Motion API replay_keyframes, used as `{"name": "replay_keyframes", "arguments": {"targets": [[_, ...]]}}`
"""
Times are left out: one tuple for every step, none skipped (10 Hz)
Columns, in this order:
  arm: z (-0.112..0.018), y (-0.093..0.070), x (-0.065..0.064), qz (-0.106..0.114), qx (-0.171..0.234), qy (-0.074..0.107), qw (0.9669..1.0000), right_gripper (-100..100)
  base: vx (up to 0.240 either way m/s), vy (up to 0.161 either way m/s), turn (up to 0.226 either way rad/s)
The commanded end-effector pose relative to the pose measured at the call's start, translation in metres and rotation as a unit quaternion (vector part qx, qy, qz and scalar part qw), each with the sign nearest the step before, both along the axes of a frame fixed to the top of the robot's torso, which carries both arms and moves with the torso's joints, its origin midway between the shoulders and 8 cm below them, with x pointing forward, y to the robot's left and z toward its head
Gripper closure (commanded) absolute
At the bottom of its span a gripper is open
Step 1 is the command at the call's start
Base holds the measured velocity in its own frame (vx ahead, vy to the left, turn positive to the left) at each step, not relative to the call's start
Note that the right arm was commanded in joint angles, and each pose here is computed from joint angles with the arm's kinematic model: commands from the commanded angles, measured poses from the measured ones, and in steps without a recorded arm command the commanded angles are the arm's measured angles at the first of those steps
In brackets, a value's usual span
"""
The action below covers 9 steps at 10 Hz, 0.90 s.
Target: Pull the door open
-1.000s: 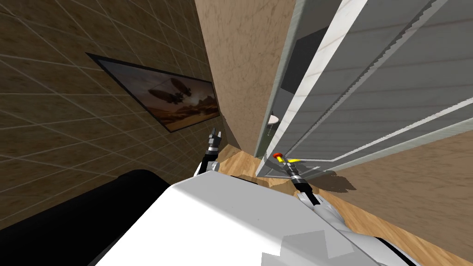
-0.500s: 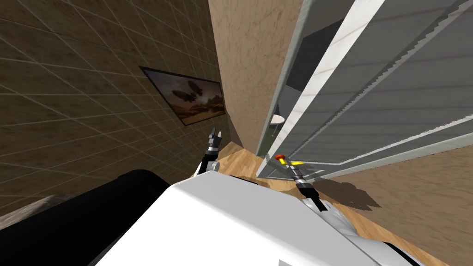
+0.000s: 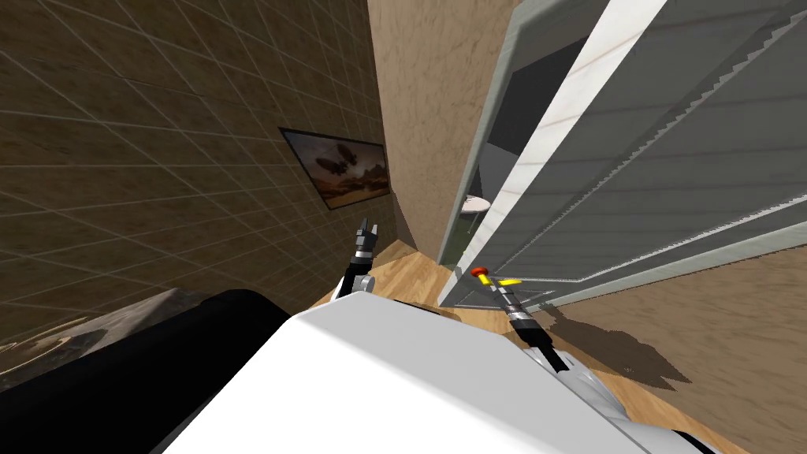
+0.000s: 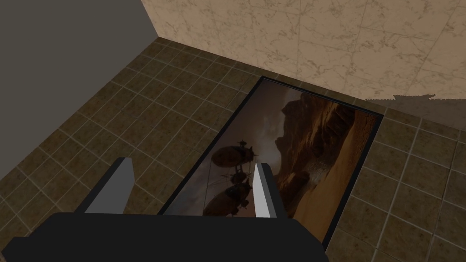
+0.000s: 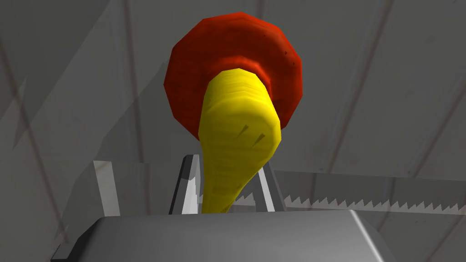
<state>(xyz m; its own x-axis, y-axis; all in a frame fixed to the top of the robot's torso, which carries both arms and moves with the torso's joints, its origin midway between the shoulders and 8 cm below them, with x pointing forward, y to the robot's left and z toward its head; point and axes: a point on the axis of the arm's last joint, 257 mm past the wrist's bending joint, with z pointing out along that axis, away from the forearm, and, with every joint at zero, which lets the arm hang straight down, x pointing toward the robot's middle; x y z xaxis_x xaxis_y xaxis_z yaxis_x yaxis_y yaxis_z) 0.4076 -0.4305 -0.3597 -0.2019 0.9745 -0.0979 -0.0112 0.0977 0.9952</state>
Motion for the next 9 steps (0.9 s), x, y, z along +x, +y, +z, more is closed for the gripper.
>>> {"name": "replay_keyframes", "arguments": {"targets": [[0.005,-0.005,-0.006,0.005,-0.001,-0.005,1.0000,100,-0.145,-0.096,0.188],[0.002,-0.002,-0.004,0.003,0.000,-0.001,1.0000,100,-0.067,-0.049,0.054],[0.001,-0.002,-0.008,0.007,0.001,-0.001,1.0000,100,-0.134,-0.070,0.195],[0.002,-0.002,-0.009,0.007,0.001,-0.001,1.0000,100,-0.203,-0.108,0.193],[0.002,-0.003,-0.011,0.009,0.001,-0.002,1.0000,100,-0.197,-0.093,0.148],[0.002,-0.004,-0.013,0.010,0.000,-0.002,0.9999,100,-0.207,-0.108,0.139],[0.003,-0.005,-0.015,0.012,0.000,-0.003,0.9999,100,-0.205,-0.116,0.166],[0.003,-0.005,-0.017,0.013,0.000,-0.003,0.9999,100,-0.200,-0.098,0.188],[0.004,-0.006,-0.018,0.014,0.000,-0.003,0.9999,100,-0.171,-0.108,0.111]]}}
